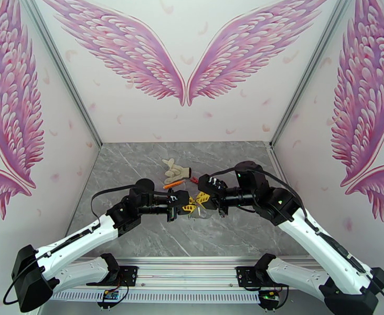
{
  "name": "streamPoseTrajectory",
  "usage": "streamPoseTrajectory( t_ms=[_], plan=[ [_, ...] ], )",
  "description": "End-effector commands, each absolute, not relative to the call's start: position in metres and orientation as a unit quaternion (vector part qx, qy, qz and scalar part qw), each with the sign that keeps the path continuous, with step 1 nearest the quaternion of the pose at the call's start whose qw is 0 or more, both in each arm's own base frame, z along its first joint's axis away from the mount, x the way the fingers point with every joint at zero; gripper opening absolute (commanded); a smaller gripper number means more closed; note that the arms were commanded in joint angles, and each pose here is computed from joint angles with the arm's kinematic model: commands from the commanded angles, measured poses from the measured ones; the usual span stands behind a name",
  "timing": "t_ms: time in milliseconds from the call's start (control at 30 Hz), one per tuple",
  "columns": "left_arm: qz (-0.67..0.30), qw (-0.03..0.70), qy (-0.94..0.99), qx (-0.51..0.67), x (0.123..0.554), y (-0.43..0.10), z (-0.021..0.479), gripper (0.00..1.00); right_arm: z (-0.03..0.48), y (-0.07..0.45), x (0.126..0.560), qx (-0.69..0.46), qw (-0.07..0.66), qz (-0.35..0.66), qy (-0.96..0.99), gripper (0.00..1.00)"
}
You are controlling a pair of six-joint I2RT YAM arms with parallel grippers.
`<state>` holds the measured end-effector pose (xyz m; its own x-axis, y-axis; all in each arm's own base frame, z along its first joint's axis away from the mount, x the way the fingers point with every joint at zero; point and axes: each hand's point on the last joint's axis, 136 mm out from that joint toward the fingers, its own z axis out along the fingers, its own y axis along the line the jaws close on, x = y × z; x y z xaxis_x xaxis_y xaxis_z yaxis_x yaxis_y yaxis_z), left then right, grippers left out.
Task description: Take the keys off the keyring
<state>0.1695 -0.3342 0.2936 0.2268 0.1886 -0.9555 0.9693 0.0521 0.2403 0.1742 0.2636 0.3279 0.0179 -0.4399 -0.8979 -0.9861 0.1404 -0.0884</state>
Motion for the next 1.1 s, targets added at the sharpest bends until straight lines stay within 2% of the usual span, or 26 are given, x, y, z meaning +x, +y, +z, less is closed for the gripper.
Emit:
streamPoseTrajectory(
  t_ms=[0, 300, 700, 800, 1000, 1067],
  plan=[
    [-0.365, 0.547, 0.497, 0.566, 0.175, -0.331, 0.305, 0.06, 0.328, 0.266, 0.167, -0.577, 0.426, 0.324, 0.617, 0.00],
    [-0.360, 0.567, 0.521, 0.527, 0.196, -0.323, 0.319, 0.00, 0.310, 0.270, 0.156, -0.595, 0.399, 0.313, 0.624, 0.00],
    [-0.379, 0.560, 0.523, 0.520, 0.201, -0.323, 0.333, 0.00, 0.274, 0.283, 0.165, -0.612, 0.360, 0.269, 0.650, 0.00],
    [-0.376, 0.556, 0.528, 0.520, 0.201, -0.323, 0.328, 0.00, 0.279, 0.281, 0.169, -0.609, 0.375, 0.258, 0.650, 0.00],
    [-0.379, 0.548, 0.535, 0.519, 0.198, -0.320, 0.317, 0.06, 0.294, 0.274, 0.182, -0.588, 0.396, 0.260, 0.656, 0.00],
    [-0.379, 0.543, 0.539, 0.520, 0.197, -0.319, 0.312, 0.14, 0.300, 0.272, 0.188, -0.575, 0.410, 0.263, 0.657, 0.00]
  ],
)
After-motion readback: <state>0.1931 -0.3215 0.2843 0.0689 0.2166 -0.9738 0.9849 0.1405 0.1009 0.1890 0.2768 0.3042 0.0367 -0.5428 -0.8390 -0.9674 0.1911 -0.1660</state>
